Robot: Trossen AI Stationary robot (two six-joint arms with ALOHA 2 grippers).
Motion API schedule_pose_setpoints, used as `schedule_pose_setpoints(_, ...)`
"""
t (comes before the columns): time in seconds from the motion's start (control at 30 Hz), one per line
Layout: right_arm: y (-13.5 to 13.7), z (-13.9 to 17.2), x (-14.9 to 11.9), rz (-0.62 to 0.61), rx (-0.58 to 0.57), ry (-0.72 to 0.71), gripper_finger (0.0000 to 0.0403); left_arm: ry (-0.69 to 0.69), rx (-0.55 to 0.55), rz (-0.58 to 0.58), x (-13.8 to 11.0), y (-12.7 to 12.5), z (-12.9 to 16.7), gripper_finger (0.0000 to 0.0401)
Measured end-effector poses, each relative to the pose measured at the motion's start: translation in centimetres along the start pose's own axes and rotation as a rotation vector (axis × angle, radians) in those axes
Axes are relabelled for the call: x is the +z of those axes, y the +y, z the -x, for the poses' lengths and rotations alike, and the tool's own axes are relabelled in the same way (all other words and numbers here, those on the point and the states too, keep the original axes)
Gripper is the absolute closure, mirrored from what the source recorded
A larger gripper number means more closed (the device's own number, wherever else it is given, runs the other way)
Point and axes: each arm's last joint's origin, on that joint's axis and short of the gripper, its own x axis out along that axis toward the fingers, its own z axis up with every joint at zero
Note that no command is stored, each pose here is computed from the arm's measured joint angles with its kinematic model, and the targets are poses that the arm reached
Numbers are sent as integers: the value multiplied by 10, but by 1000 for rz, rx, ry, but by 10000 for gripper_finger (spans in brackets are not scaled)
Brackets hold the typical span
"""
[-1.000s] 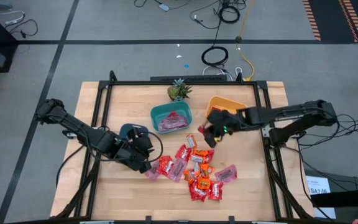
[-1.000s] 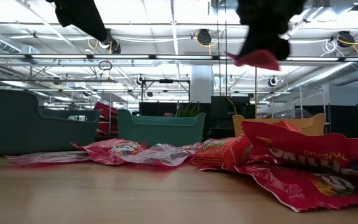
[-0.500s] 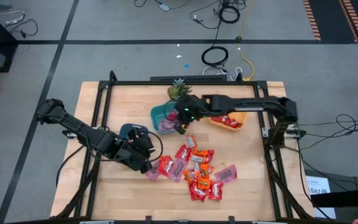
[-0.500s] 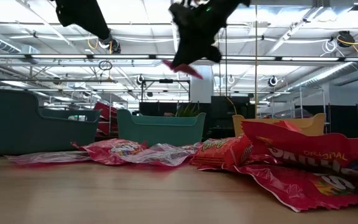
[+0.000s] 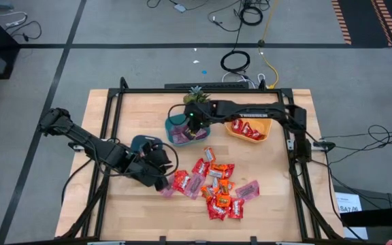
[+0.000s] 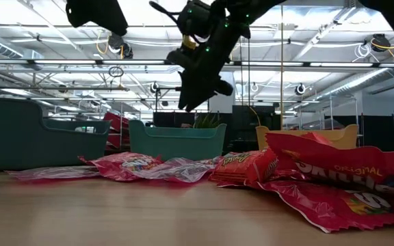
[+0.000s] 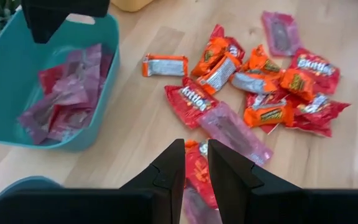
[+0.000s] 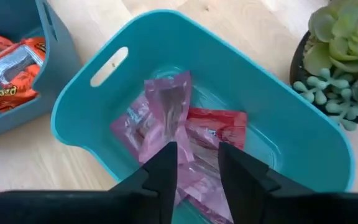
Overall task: Sort candy
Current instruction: Put the red candy into the yellow bin
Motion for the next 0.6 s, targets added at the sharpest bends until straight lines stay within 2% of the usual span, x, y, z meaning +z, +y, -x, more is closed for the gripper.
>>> schedule_pose_setpoints(0.13,-2,14,-1,4,-6,20,276,-10,-12,9,1,-1,0,321)
schedule_pose_setpoints(0.27,-5,45,-1,34,-14,36,264,-12,-14,10,1,-1,0,321)
schedule_pose_setpoints(0.47,-10,87,-7,53,-109,45,255,-12,-10,11,2,-1,0,321)
schedule_pose_setpoints(0.6,-2,110,-18,69,-131,36,250,-12,-1,33,4,2,-2,319)
